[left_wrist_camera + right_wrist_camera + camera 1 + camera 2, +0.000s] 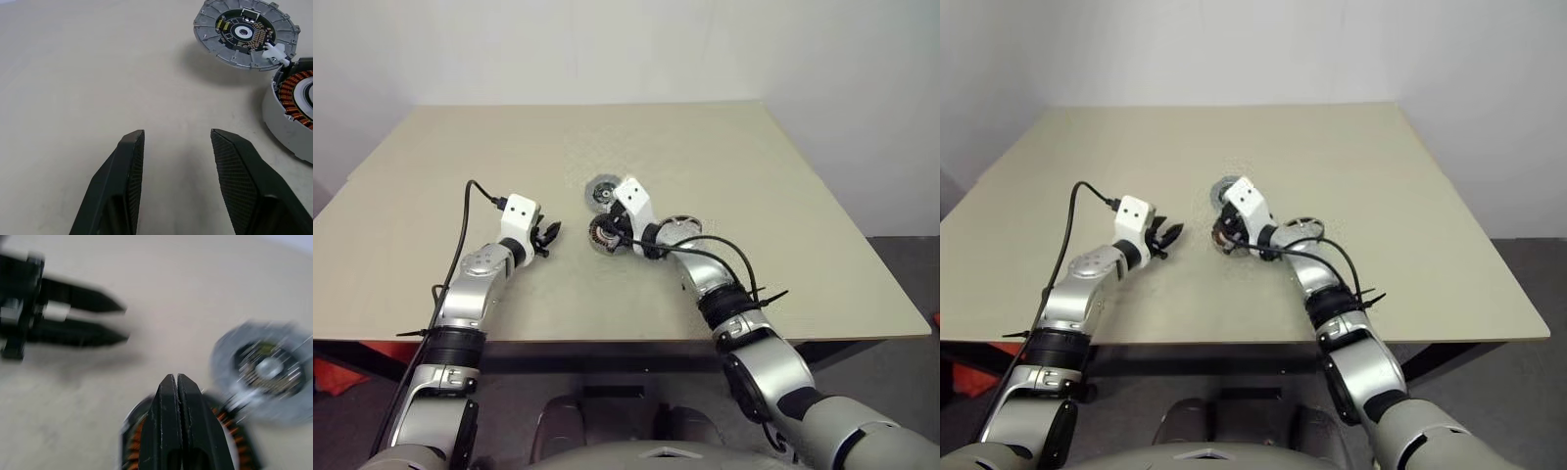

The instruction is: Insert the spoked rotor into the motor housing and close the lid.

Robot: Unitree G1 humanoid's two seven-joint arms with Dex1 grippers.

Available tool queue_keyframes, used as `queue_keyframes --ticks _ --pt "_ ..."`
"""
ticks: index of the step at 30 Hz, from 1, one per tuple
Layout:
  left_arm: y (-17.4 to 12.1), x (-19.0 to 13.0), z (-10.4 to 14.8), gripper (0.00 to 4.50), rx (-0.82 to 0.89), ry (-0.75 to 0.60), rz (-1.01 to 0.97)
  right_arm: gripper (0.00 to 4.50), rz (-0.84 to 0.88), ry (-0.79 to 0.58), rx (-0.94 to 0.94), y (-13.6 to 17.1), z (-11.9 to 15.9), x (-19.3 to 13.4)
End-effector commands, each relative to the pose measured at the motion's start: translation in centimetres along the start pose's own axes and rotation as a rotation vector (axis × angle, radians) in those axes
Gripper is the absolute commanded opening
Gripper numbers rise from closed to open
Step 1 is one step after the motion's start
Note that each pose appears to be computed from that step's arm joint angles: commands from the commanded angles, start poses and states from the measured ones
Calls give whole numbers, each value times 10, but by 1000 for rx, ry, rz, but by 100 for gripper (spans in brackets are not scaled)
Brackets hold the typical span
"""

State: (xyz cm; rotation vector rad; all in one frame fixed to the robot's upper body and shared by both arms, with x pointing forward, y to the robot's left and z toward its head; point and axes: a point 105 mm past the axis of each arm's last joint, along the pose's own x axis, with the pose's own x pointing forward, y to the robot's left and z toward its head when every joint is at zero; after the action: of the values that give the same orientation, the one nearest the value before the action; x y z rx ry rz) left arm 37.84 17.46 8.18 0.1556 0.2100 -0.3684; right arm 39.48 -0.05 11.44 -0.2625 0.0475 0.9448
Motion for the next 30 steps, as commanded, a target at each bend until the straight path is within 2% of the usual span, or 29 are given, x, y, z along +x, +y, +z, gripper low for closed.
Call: queue_keyframes --ticks 1,3,11,14,18,23,26,30 --pt "3 0 15 227 26 -49 12 4 10 -26 -96 -5 19 -1" --pt "3 0 15 227 25 -49 13 4 25 11 -107 -4 10 -2" --pt "4 -1 15 227 26 -52 19 4 96 195 -78 21 -53 1" --pt "6 -2 15 227 24 -52 25 4 83 168 -73 19 -48 2" --pt "4 -2 12 227 22 -47 21 4 60 53 -88 7 -11 4" --pt "0 -1 12 227 21 -47 14 4 30 7 -122 -3 10 4" --pt "0 0 13 227 22 -48 11 4 10 41 -115 -8 0 4" --pt "1 -1 13 227 24 -48 13 4 7 141 -39 -4 -39 1"
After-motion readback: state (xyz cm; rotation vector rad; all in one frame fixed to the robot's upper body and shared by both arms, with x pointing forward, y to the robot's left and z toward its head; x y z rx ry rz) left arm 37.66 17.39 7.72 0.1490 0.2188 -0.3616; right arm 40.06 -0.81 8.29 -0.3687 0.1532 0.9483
